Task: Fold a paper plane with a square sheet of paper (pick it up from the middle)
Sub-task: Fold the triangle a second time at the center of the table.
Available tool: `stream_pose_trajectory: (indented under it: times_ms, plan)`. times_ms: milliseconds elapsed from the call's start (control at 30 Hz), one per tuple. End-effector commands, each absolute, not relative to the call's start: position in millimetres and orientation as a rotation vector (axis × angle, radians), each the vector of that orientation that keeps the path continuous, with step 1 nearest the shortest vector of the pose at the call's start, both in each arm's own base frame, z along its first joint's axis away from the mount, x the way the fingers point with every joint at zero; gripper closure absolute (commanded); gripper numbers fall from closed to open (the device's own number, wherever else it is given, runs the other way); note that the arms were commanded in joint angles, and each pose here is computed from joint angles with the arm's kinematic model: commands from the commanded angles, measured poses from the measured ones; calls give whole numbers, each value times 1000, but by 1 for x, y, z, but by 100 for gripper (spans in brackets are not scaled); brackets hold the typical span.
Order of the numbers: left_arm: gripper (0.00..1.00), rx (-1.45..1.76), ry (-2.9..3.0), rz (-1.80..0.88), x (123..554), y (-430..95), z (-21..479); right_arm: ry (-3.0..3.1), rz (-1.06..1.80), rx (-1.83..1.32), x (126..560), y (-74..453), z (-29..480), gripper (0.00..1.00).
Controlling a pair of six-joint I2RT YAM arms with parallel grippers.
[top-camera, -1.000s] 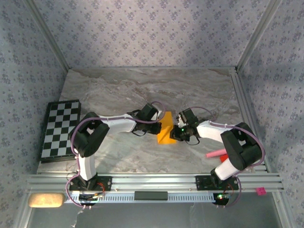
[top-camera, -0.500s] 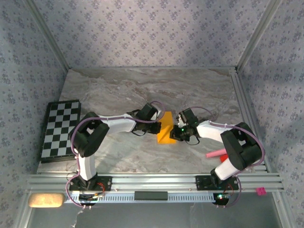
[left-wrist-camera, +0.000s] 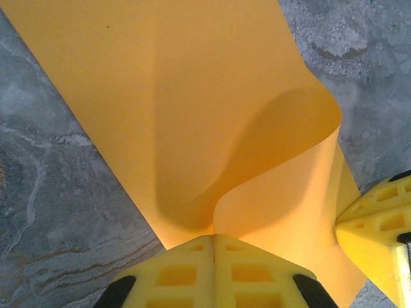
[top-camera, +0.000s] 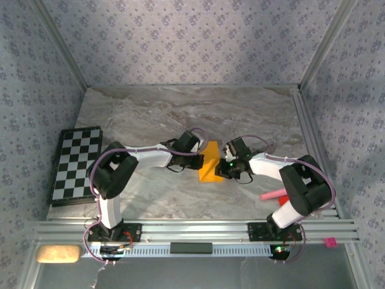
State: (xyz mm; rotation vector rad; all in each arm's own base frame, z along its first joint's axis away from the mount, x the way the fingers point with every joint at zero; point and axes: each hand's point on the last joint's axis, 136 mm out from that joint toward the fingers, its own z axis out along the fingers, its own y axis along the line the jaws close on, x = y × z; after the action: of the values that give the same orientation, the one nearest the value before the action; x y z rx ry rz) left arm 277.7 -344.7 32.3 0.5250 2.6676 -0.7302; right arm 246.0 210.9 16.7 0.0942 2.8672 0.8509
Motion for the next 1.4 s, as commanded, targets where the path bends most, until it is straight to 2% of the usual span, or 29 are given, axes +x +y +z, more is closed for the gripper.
stream_pose_trajectory:
  times_ms: [0,1367]
  plan:
    - [95,497,2710,-719,275,-339,25,2969,734,115,230,195,-2,88]
    - [94,529,2713,-709,275,-339,14,2958,754,110,233,198,0,87]
